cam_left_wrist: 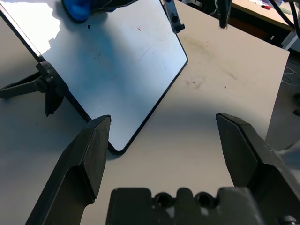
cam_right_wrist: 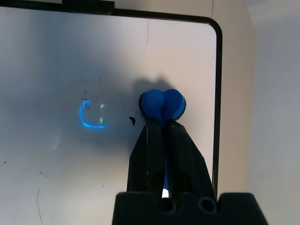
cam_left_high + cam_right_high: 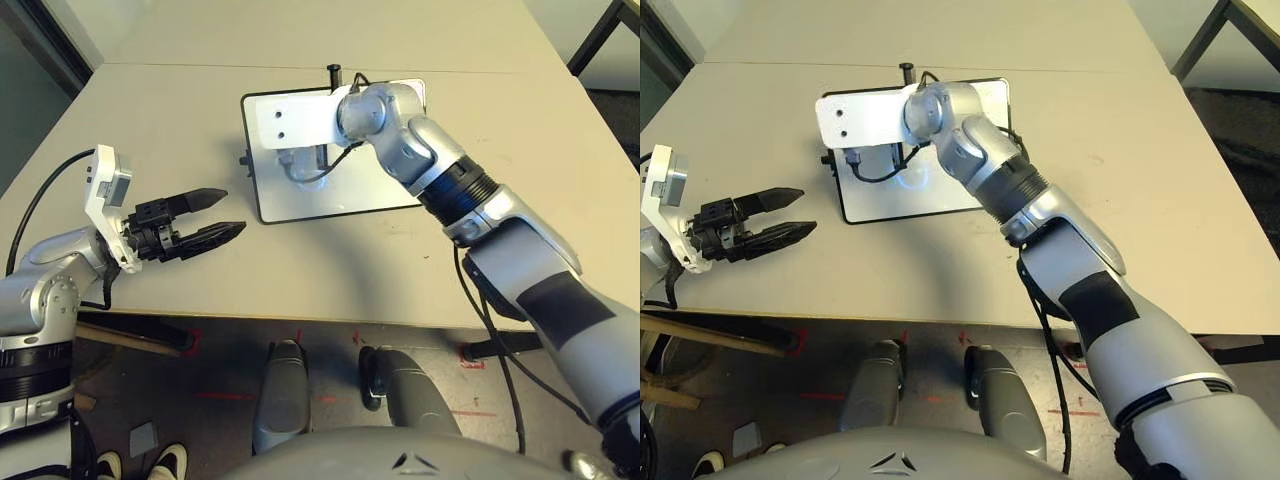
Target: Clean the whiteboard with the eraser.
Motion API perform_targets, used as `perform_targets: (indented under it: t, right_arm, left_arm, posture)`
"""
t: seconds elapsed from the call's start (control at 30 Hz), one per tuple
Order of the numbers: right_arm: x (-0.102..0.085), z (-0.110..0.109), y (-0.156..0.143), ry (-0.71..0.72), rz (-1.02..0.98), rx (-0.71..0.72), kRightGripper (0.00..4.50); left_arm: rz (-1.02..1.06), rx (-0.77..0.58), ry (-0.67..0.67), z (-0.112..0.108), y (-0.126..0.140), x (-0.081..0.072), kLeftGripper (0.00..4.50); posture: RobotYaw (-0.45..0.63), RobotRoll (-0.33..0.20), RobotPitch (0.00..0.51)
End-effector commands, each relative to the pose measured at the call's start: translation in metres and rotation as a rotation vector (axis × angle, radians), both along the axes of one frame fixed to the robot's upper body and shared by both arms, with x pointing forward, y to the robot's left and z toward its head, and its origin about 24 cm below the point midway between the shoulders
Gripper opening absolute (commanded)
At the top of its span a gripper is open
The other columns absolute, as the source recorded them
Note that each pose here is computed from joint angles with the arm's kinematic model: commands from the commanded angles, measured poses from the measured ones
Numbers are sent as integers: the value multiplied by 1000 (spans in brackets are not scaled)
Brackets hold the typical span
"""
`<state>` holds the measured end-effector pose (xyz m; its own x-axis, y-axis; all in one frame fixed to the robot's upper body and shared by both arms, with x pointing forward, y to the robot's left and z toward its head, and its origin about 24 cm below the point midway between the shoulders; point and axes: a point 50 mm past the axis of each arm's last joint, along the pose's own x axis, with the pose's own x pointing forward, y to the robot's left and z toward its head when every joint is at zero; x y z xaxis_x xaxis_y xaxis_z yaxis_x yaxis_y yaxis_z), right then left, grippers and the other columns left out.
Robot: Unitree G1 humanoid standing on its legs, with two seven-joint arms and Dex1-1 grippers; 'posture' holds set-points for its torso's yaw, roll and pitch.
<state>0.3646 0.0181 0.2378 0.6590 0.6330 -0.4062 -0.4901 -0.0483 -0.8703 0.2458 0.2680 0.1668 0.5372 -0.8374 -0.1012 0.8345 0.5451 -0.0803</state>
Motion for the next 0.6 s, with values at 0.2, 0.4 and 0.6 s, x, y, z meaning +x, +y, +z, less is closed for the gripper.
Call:
perform_targets:
  t: [0.2,0.4,0.6]
  right_arm:
    - [-4,-13,-1,37,28,-61,14]
    - [-9,-28,-4,80,34,-81,14]
    - [-7,-39,-10,99,14,-104,14]
  left_arm:
    - [-21,2,-6,2,-3,4,4500]
    - [-30,3,-7,2,-5,7,4500]
    - [-33,5,-6,3,-4,7,4500]
  posture:
    - [350,0,140]
    - [341,0,142]
    - [341,0,144]
